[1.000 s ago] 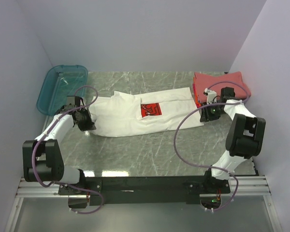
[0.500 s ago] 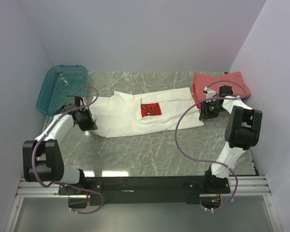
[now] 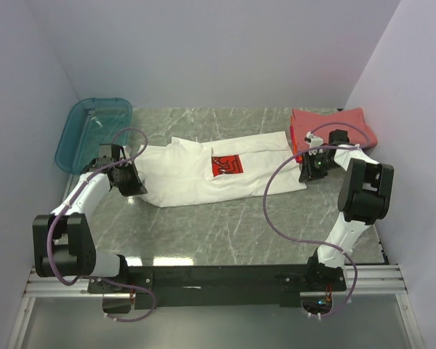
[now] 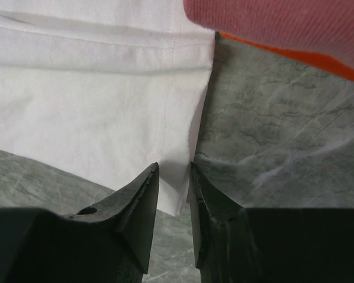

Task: Fold and stack the t-shirts
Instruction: Fold the tshirt

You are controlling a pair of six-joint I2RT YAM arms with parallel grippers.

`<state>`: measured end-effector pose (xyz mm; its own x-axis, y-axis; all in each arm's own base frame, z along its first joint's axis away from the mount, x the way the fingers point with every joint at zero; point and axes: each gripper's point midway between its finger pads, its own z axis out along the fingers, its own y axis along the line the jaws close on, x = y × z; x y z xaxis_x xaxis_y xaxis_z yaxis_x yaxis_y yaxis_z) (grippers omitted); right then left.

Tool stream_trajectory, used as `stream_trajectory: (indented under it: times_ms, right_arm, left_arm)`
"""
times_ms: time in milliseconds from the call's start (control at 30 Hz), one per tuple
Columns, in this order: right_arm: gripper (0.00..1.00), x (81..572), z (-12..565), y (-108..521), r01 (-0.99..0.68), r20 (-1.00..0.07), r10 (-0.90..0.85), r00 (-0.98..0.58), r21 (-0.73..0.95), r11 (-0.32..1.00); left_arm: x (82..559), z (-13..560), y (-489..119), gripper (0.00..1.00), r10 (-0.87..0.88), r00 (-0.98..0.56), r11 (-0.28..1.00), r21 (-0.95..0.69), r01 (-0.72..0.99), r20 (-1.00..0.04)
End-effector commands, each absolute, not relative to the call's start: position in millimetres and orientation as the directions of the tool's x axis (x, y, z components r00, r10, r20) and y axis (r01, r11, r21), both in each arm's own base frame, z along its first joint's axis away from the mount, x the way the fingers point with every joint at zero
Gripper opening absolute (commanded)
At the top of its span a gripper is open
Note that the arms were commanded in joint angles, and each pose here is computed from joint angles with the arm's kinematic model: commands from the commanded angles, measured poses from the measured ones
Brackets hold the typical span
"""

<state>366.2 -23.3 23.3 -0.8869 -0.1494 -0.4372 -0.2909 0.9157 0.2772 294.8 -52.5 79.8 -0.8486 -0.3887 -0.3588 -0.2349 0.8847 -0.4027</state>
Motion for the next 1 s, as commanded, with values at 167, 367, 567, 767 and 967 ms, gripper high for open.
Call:
stream_trajectory:
  times_ms: [167, 367, 567, 767, 967]
  right_arm:
    - [0.17, 370, 36, -27, -0.308, -0.477, -0.16, -0.864, 0.25, 0.918]
    - [0.02, 365, 44, -36, -0.298, -0.495, -0.154, -0.855, 0.226, 0.927]
    - [0.0, 358, 48, -47, -0.283, -0.507, -0.134, -0.852, 0.231, 0.931]
    - [0.0, 351, 43, -50, -0.281, -0.496, -0.129, -0.859, 0.245, 0.928]
    - [0.0, 348, 41, -53, -0.282, -0.496, -0.129, -0.859, 0.245, 0.928]
  left_arm:
    - [302, 98, -56, 0.01, -0.388, -0.83, 0.877, -0.436, -0.199, -0.401]
    - [300, 99, -53, 0.01, -0.414, -0.816, 0.872, -0.433, -0.228, -0.404]
    - [292, 98, -60, 0.01, -0.439, -0.82, 0.85, -0.465, -0.246, -0.367]
    - [281, 99, -63, 0.01, -0.477, -0.814, 0.828, -0.481, -0.289, -0.332]
    - [265, 96, -64, 0.01, -0.506, -0.807, 0.813, -0.482, -0.327, -0.305]
